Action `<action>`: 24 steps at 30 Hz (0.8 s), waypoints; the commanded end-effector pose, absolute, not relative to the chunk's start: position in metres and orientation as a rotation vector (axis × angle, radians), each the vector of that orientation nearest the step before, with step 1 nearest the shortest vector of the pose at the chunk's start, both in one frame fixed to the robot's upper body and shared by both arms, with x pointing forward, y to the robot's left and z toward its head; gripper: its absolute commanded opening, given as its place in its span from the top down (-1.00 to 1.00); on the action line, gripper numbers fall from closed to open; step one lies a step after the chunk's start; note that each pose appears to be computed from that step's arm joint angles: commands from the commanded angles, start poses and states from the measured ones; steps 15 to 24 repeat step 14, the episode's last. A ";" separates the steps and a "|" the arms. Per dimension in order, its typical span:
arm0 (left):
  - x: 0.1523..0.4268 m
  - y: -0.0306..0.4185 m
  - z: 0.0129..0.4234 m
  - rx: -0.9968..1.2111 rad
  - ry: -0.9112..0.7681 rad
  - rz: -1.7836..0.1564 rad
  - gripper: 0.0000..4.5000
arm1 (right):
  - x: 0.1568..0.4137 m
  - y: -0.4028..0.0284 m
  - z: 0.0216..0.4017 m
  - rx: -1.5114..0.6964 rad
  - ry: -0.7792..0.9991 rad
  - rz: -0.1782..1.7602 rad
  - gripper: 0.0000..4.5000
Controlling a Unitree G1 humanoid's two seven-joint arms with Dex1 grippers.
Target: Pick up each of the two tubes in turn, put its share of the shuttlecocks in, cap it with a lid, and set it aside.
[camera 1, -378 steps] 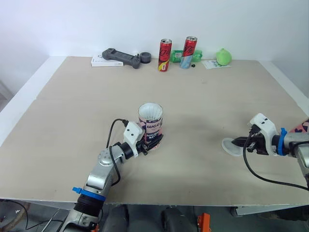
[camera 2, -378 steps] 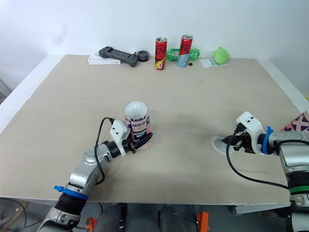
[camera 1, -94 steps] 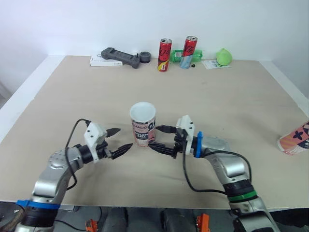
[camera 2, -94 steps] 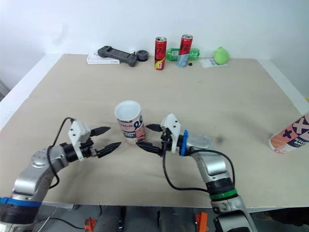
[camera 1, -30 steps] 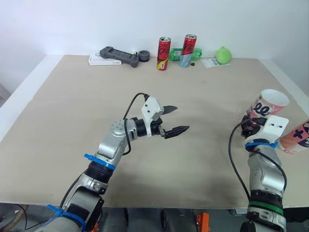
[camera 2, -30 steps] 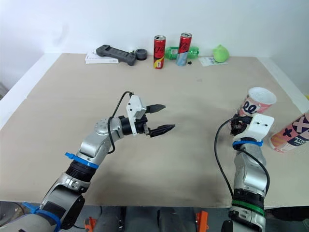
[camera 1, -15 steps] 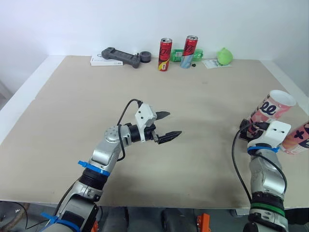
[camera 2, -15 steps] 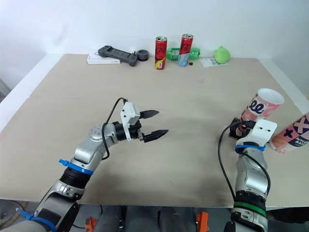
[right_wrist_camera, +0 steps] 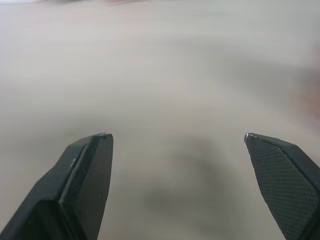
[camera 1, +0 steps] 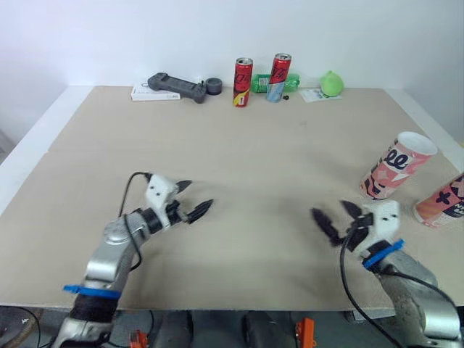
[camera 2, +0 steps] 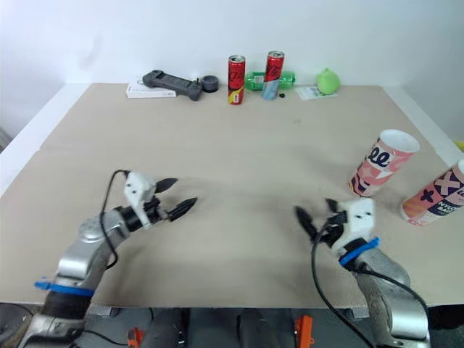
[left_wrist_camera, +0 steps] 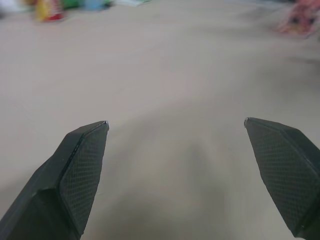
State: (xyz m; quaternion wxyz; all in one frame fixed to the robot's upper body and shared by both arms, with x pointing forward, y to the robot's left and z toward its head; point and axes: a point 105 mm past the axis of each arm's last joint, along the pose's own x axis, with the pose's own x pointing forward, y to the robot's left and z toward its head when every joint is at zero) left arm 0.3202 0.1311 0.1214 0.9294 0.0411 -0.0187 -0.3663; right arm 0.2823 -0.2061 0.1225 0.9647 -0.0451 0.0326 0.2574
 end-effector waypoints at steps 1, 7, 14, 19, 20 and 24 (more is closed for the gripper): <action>0.309 0.145 0.146 0.135 -0.109 -0.706 -1.00 | 0.285 -0.187 0.138 -0.123 0.048 0.665 -0.99; 0.297 0.150 0.142 0.175 -0.083 -0.711 -1.00 | 0.301 -0.180 0.144 -0.134 0.041 0.706 -0.99; 0.297 0.148 0.141 0.159 -0.062 -0.734 -1.00 | 0.303 -0.180 0.138 -0.103 0.044 0.689 -0.99; 0.297 0.148 0.141 0.159 -0.062 -0.734 -1.00 | 0.303 -0.180 0.138 -0.103 0.044 0.689 -0.99; 0.297 0.148 0.141 0.159 -0.062 -0.734 -1.00 | 0.303 -0.180 0.138 -0.103 0.044 0.689 -0.99; 0.297 0.148 0.141 0.159 -0.062 -0.734 -1.00 | 0.303 -0.180 0.138 -0.103 0.044 0.689 -0.99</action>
